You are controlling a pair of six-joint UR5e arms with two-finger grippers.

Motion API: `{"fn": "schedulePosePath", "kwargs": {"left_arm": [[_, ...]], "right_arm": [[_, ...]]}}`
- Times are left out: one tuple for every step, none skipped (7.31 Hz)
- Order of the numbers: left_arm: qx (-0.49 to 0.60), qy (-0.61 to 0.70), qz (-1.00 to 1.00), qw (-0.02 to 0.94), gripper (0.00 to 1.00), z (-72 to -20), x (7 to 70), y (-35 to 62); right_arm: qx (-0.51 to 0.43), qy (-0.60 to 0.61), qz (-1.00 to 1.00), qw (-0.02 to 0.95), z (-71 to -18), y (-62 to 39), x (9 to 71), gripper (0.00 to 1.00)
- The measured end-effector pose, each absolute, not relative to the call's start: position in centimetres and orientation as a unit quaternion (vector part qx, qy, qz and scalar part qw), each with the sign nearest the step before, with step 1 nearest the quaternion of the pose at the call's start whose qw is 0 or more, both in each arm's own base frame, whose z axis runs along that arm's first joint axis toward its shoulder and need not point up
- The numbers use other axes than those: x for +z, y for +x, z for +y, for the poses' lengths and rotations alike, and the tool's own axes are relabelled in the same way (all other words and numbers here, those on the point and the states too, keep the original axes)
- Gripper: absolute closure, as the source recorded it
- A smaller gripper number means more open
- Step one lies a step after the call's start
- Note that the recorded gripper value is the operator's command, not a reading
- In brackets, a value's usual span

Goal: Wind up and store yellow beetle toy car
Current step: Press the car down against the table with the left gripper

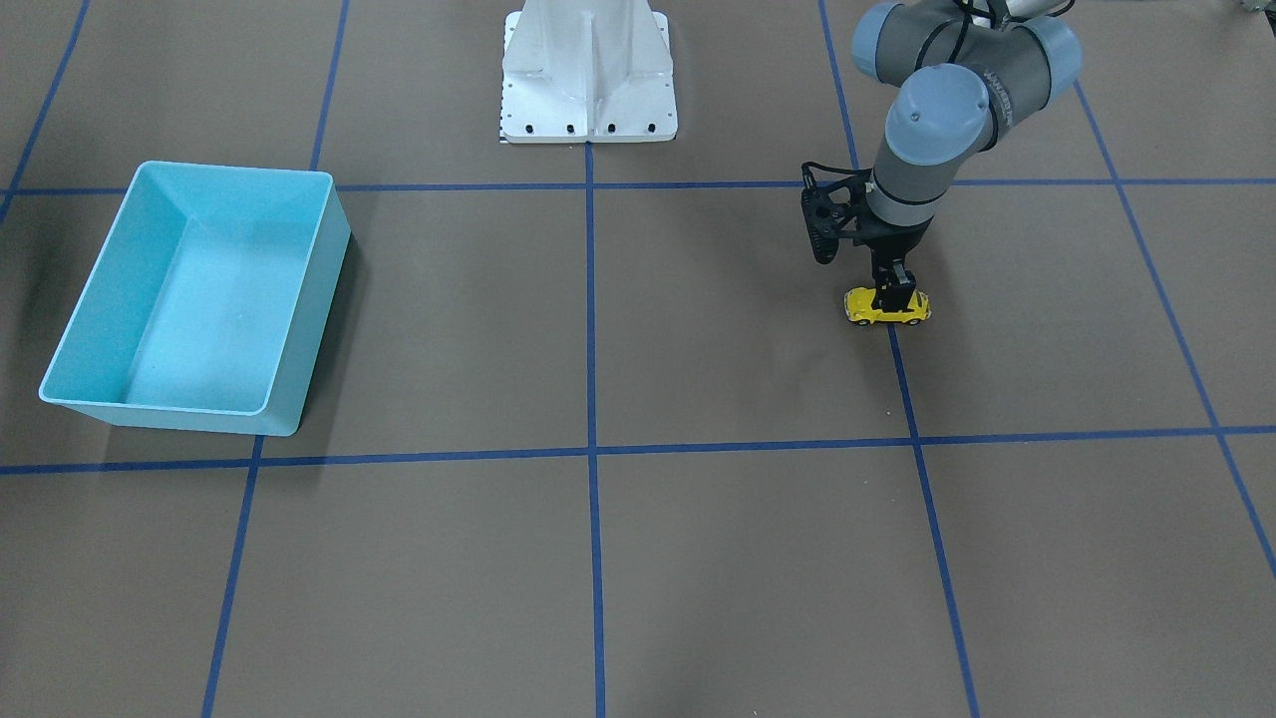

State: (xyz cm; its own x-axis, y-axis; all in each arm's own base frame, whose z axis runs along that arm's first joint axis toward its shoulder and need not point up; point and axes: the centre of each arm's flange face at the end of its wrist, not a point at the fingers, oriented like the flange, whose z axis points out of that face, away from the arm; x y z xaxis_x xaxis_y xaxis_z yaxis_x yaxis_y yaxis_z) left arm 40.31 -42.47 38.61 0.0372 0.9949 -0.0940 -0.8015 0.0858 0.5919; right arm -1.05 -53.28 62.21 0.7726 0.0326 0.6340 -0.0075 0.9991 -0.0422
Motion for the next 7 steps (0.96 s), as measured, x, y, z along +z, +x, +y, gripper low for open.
{"fn": "schedulePosePath", "kwargs": {"left_arm": [[0.648, 0.189, 0.248, 0.695, 0.01, -42.8, 39.2, 40.7], [0.648, 0.185, 0.247, 0.696, 0.01, -43.0, 39.9, 41.1], [0.648, 0.181, 0.247, 0.697, 0.01, -43.2, 40.4, 41.3], [0.648, 0.179, 0.246, 0.698, 0.01, -43.4, 40.6, 41.6], [0.648, 0.177, 0.245, 0.699, 0.01, -43.6, 40.8, 41.8], [0.647, 0.176, 0.245, 0.7, 0.01, -43.9, 40.8, 42.1], [0.647, 0.178, 0.245, 0.699, 0.01, -44.2, 40.7, 42.5]], "right_arm": [[0.01, -0.018, -0.338, 0.941, -53.3, -1.1, 62.1, 0.0], [0.011, -0.019, -0.338, 0.941, -53.2, -1.1, 62.2, 0.0], [0.012, -0.02, -0.337, 0.941, -53.2, -1.0, 62.3, 0.0], [0.012, -0.019, -0.337, 0.941, -53.2, -1.0, 62.3, 0.0], [0.011, -0.017, -0.338, 0.941, -53.2, -1.1, 62.0, 0.0], [0.01, -0.016, -0.338, 0.941, -53.3, -1.1, 61.8, 0.0], [0.01, -0.015, -0.339, 0.941, -53.4, -1.1, 61.7, 0.0]]}}
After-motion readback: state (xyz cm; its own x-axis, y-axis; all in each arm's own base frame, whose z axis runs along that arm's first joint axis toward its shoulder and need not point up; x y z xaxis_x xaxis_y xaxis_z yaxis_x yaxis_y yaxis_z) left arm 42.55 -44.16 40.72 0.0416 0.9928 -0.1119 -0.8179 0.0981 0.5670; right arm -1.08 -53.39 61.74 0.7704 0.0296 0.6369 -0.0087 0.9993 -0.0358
